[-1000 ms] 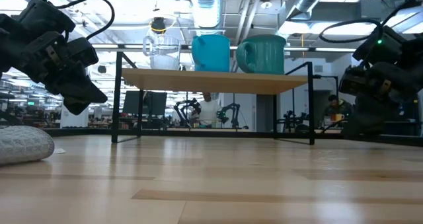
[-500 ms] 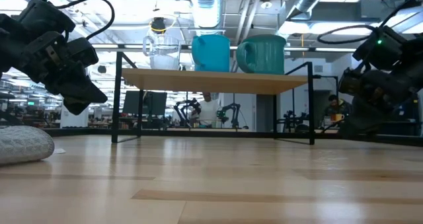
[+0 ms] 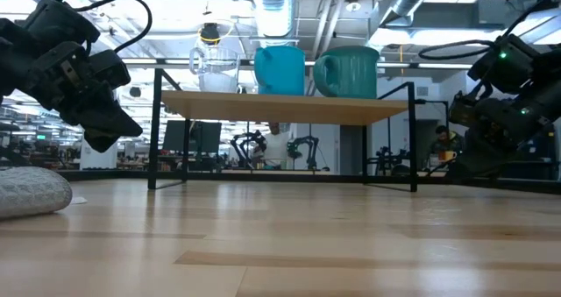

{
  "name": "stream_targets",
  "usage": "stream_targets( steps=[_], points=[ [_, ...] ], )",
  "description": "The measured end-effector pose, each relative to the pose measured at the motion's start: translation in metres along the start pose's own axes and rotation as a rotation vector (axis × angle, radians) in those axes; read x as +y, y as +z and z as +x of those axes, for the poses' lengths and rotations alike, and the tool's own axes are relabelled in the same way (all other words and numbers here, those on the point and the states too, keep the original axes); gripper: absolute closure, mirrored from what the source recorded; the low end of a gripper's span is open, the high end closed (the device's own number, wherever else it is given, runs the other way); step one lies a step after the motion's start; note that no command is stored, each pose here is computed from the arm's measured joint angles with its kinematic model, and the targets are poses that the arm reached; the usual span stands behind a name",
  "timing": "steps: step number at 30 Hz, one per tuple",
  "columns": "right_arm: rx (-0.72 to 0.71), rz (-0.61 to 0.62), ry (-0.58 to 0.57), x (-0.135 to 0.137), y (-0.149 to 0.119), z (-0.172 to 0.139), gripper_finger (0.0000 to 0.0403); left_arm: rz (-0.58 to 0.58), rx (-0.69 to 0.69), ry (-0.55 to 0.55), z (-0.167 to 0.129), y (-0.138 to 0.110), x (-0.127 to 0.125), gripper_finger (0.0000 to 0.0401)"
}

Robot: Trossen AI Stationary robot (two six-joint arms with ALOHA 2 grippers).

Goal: Stack small to large cups/mugs on shelf
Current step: Return to Home Position

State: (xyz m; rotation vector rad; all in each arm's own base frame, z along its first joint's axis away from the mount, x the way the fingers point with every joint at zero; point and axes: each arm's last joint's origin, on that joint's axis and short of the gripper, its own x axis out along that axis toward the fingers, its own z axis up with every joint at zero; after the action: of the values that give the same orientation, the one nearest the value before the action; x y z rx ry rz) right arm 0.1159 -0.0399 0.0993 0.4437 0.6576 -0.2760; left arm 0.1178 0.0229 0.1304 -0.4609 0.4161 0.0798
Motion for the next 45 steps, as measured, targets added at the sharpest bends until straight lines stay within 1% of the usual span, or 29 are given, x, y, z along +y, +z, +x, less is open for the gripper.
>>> stream_targets(
  steps=[45],
  points=[
    [0.000, 0.000, 0.003, 0.0001, 0.0000, 0.0000, 0.0375, 0.000, 0.000, 0.000, 0.0000, -0.0002, 0.0001, 0.0401]
  ],
)
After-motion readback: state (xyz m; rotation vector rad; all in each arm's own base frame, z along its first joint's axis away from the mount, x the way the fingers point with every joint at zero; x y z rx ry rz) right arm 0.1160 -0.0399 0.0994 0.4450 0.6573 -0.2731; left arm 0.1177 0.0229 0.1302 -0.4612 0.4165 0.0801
